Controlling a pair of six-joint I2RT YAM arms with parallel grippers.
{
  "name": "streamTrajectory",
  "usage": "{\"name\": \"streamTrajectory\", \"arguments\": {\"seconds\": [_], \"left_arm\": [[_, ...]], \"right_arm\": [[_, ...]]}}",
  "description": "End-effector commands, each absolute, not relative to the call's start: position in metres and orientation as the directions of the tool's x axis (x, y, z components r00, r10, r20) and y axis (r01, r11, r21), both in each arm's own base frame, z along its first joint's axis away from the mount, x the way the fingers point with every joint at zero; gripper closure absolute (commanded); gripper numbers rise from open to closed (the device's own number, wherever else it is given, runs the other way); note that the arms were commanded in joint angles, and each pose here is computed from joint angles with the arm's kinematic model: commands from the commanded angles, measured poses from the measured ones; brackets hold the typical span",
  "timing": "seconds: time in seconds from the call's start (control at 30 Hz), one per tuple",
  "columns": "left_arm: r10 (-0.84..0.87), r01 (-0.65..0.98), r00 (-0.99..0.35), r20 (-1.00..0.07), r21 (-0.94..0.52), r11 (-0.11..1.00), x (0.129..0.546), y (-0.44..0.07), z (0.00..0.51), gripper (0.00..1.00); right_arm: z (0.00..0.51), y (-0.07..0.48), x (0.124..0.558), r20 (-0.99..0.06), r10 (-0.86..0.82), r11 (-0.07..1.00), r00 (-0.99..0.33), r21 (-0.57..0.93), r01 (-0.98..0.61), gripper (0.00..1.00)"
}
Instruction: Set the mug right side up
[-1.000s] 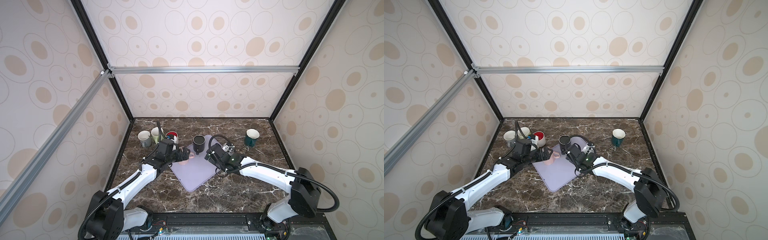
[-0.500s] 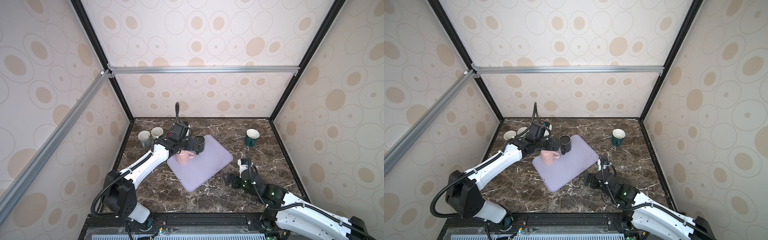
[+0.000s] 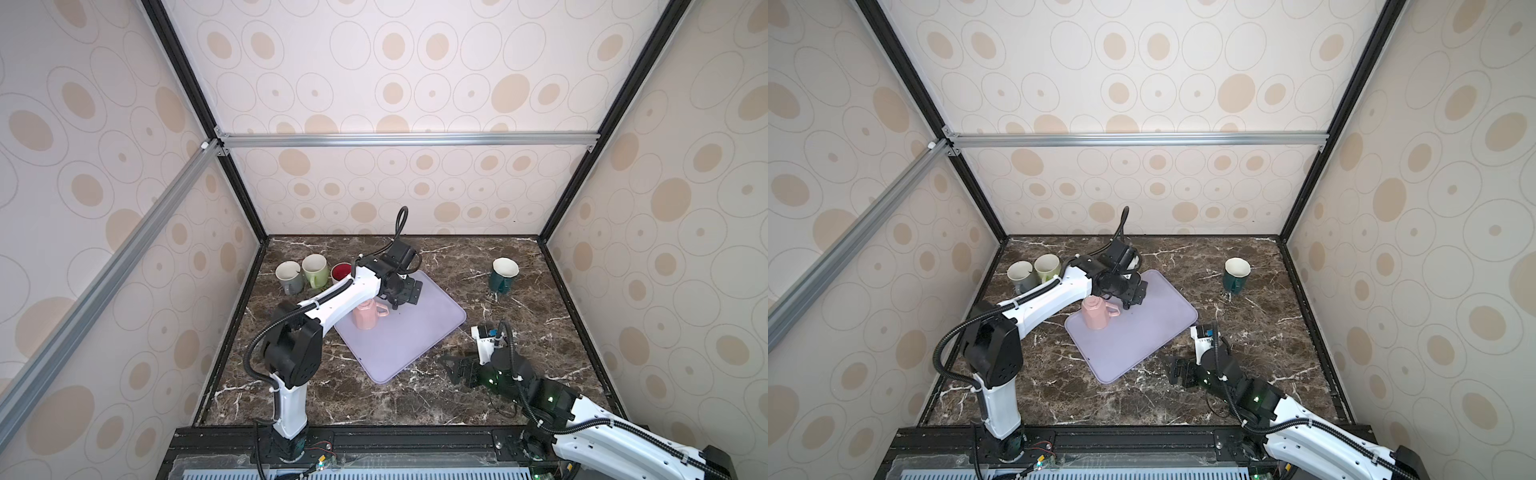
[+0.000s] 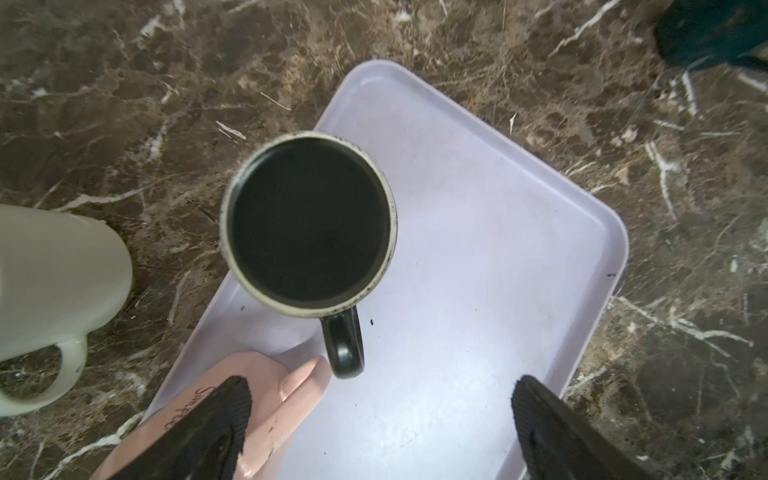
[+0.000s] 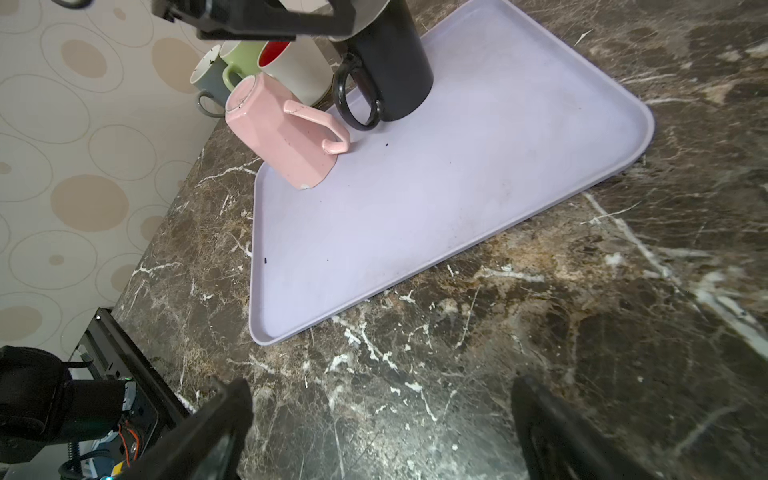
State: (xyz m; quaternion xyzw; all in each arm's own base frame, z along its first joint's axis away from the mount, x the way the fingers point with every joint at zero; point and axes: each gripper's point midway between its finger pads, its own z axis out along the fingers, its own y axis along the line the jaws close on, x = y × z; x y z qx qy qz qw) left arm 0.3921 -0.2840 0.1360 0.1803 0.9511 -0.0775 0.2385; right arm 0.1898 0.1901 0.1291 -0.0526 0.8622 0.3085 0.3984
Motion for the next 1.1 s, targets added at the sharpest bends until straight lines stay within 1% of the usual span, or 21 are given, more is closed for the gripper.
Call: {"name": "streamTrajectory", "arguments": {"seconds": [0.0,0.13,0.3,0.4,0.47,0.6,0.7,1.07], "left_arm": [[0.357,0.414,-0.803,-0.477,-0.017,0.91,0.398,-0.287,0.144,0.02],[0.397,0.424,-0.805,-0.442,0.041,0.905,0.408,-0.288,0.131,0.04],[0.393,0.427,-0.805,-0.444,0.026,0.904,0.41,-0.293,0.128,0.08],[0.386,0.417,-0.815,-0.433,0.024,0.908,0.409,-0.292,0.123,0.19],[0.389,0.414,-0.82,-0.42,0.035,0.91,0.409,-0.29,0.118,0.23],[0.382,0.399,-0.83,-0.407,0.045,0.916,0.409,-0.287,0.111,0.25],[0.375,0.393,-0.832,-0.408,0.044,0.919,0.41,-0.288,0.11,0.36],[0.381,0.385,-0.84,-0.387,0.072,0.92,0.404,-0.281,0.105,0.37]], "right_arm": [[0.131,0.186,0.196,-0.749,0.171,0.815,-0.64,0.472,-0.335,0.0],[0.127,0.179,0.203,-0.757,0.206,0.836,-0.62,0.466,-0.291,0.0],[0.122,0.178,0.205,-0.752,0.223,0.839,-0.621,0.472,-0.271,0.0],[0.115,0.172,0.209,-0.748,0.242,0.856,-0.618,0.465,-0.227,0.0],[0.111,0.167,0.211,-0.745,0.255,0.867,-0.616,0.458,-0.195,0.0],[0.109,0.166,0.211,-0.741,0.255,0.871,-0.621,0.455,-0.185,0.0],[0.107,0.163,0.21,-0.738,0.259,0.875,-0.623,0.453,-0.173,0.0],[0.098,0.155,0.205,-0.722,0.298,0.866,-0.625,0.48,-0.141,0.0]]}}
